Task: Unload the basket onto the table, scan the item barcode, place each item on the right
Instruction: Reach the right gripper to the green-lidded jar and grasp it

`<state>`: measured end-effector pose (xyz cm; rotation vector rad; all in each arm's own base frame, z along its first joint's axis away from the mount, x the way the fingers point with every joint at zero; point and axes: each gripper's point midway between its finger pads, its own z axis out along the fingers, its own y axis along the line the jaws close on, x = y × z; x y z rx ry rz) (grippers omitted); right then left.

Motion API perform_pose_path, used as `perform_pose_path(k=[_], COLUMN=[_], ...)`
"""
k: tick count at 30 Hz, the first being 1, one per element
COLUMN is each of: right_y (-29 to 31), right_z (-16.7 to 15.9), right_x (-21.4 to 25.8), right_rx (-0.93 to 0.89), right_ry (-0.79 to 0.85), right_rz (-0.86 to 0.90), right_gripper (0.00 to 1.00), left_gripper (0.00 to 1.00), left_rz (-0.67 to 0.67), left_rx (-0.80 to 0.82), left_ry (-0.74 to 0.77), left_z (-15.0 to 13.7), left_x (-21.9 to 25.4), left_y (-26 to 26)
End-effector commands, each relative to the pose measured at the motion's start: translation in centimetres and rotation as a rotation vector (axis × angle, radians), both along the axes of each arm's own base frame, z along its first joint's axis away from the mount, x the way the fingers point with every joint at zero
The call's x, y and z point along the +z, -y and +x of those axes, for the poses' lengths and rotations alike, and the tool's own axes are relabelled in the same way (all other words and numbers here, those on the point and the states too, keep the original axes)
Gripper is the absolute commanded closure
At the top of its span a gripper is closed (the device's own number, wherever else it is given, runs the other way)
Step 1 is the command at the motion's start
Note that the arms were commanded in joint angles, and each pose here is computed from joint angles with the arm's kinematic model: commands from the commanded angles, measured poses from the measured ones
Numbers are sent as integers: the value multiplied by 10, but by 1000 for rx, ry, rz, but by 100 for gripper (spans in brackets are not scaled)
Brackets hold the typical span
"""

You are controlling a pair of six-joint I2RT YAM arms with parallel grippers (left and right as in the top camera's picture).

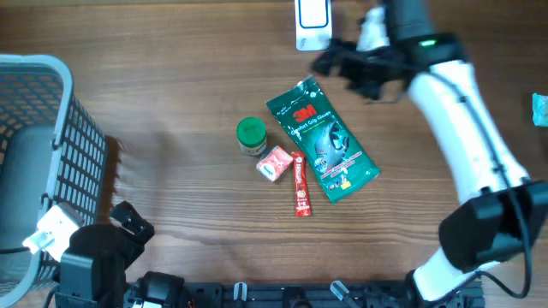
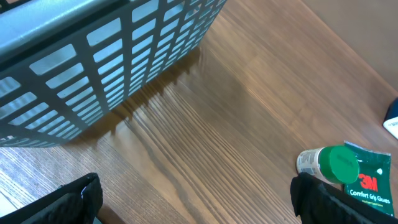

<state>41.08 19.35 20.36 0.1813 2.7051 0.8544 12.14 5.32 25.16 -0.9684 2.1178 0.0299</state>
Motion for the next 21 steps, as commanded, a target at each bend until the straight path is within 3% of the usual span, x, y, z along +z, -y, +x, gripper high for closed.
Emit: perform_pose_path(k=[1,4,9,14,21], right_y=[-68,-97,-149,-141,-143], right_z=[-21,-30,-31,-21,-48], right_x=[-13,-44,-101,-133,-170], right_rx=[91,51,97,3,15], right_ry=[51,76,77,55,-76], right_rz=[-89,-253,-275,-342,-392], right_gripper=[0,0,0,1,8], left_gripper=[0,0,0,0,0], left_rz=[-7,-7,-7,-7,-7], left_rx=[15,15,15,15,15], left_ry=[16,16,16,16,16], left_z=[-1,-1,-1,-1,-1], left_x=[3,3,3,3,3], left_y=[-1,-1,-1,-1,-1])
